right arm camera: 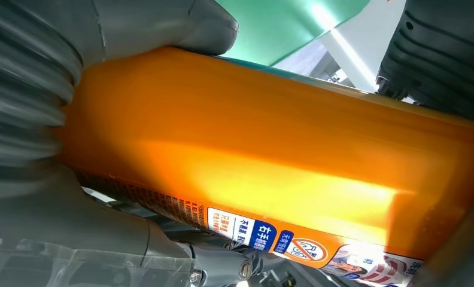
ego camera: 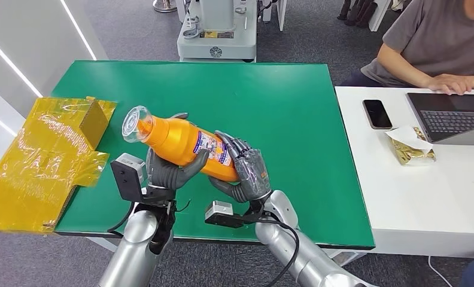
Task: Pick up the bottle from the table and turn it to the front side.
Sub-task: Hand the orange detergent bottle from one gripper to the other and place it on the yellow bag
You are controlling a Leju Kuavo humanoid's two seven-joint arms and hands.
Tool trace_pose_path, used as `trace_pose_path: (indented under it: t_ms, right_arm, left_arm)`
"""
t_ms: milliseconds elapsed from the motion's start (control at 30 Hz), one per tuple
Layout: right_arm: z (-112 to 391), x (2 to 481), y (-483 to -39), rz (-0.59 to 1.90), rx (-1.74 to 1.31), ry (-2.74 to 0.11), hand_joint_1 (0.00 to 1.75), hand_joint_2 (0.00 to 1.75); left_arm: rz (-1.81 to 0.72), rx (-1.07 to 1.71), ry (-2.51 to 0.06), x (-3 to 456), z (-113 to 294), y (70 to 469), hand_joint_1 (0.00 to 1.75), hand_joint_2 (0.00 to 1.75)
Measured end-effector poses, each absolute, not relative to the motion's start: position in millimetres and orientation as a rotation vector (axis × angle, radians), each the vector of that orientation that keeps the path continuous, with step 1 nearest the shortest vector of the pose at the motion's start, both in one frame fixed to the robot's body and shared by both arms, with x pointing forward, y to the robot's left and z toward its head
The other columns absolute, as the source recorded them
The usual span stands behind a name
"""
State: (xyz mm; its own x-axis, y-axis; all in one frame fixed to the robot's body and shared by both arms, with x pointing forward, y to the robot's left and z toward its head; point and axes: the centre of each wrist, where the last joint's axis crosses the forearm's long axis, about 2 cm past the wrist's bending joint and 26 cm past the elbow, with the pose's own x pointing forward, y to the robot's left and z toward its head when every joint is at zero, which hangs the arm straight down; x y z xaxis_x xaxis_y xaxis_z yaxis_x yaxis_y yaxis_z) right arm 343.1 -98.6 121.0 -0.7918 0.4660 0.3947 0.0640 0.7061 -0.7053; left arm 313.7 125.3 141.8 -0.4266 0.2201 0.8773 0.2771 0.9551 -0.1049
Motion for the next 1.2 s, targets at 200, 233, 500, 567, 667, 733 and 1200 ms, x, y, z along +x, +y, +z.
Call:
trace_pose_path:
  t_ms: [200, 233, 500, 567, 667, 733, 1200]
  right_arm:
    - [116, 341, -100, 0.932, -0.397, -2.321, 0.00, 1.75]
    - [114, 340, -100, 0.923, -0.393, -2.313, 0.00, 1.75]
    - [107, 335, -102, 0.883, -0.379, -2.282, 0.00, 1.75]
    - [107, 333, -102, 0.873, -0.377, -2.278, 0.00, 1.75]
    - [106, 331, -102, 0.864, -0.376, -2.277, 0.00, 1.75]
    - [106, 330, -102, 0.856, -0.374, -2.278, 0.00, 1.75]
    - [125, 306, -100, 0.599, -0.319, -2.416, 0.00, 1.75]
  left_arm:
    - [-0.061, -0.349, -2.035, 315, 141, 126, 1.75, 1.75]
    - [-0.058, -0.348, -2.040, 316, 142, 127, 1.75, 1.75]
    - [-0.044, -0.341, -2.057, 319, 145, 129, 1.75, 1.75]
    - [-0.042, -0.341, -2.057, 319, 145, 129, 1.75, 1.75]
    - [-0.041, -0.340, -2.058, 319, 145, 129, 1.75, 1.75]
    - [-0.041, -0.339, -2.058, 320, 145, 129, 1.75, 1.75]
    - [-0.050, -0.191, -2.073, 322, 144, 136, 1.75, 1.75]
